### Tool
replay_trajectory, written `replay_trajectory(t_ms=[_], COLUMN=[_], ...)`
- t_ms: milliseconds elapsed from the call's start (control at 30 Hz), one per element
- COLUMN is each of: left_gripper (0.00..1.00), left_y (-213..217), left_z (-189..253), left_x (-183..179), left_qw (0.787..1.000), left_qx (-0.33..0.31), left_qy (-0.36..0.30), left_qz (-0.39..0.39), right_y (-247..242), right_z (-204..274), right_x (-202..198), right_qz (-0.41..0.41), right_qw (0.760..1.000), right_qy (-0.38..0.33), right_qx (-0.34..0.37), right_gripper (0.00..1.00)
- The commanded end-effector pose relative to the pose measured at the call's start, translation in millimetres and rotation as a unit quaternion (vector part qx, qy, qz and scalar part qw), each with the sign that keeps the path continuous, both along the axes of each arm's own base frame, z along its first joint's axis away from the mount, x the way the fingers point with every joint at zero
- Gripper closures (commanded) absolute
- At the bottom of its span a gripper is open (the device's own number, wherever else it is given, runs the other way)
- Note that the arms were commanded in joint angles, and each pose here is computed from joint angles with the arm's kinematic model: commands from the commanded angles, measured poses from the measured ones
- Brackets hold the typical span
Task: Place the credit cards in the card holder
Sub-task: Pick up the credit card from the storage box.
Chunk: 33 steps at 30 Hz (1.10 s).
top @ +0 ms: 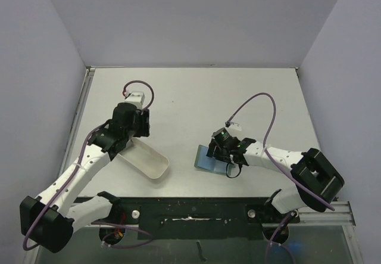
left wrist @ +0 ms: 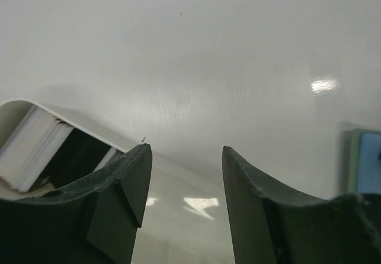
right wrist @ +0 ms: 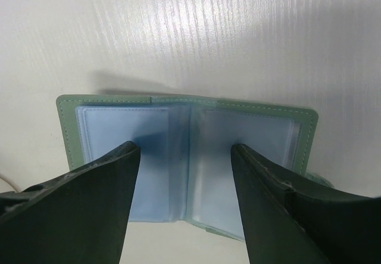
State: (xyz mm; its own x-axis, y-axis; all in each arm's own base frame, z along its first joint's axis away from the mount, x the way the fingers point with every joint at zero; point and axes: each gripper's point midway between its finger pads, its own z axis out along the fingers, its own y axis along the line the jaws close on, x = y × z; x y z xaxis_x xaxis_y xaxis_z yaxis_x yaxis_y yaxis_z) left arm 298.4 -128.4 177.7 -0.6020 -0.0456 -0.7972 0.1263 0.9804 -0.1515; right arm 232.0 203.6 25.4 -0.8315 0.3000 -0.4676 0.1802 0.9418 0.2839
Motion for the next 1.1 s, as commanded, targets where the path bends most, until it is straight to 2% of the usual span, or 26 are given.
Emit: replay_trajectory(t_ms=[0,100,167,267,400,867,1067], left_gripper=[0.49,0.47,0.47,0.47,0.45,0.36,0.35], left_y=[53.5,72.7,74.0,75.3,80.8,106.4,117.4], left_z=[17.7,18.0,13.2,-7.6,-31.2,-79.8,-88.0], left_x=[-2.2,-2.4,-3.1,-7.4,-7.5,-9.8,-3.5], left_qw=[0.985,0.98,0.979,0.969,0.958,0.931,0.915], left_qx=[0.168,0.197,0.199,0.237,0.271,0.354,0.393], left_qy=[-0.029,-0.027,-0.023,-0.001,0.018,0.025,0.038], left_qz=[-0.012,-0.002,-0.027,-0.076,-0.094,-0.087,-0.079], right_y=[-2.5,-2.9,-3.0,-3.1,-1.3,5.5,4.6], right_z=[1.7,-0.8,-1.8,-0.6,3.9,10.7,15.1], right_x=[1.8,-0.4,-1.5,-1.9,-0.2,3.2,5.3], right_qz=[-0.003,0.001,0.005,0.006,0.007,0.035,0.036], right_qw=[1.0,1.0,1.0,1.0,1.0,0.999,0.999], right_qy=[-0.001,0.004,0.008,0.008,0.003,-0.012,-0.024], right_qx=[-0.021,-0.024,-0.027,-0.027,-0.022,-0.014,-0.006], right_gripper=[0.36,0.36,0.36,0.36,0.36,0.35,0.34])
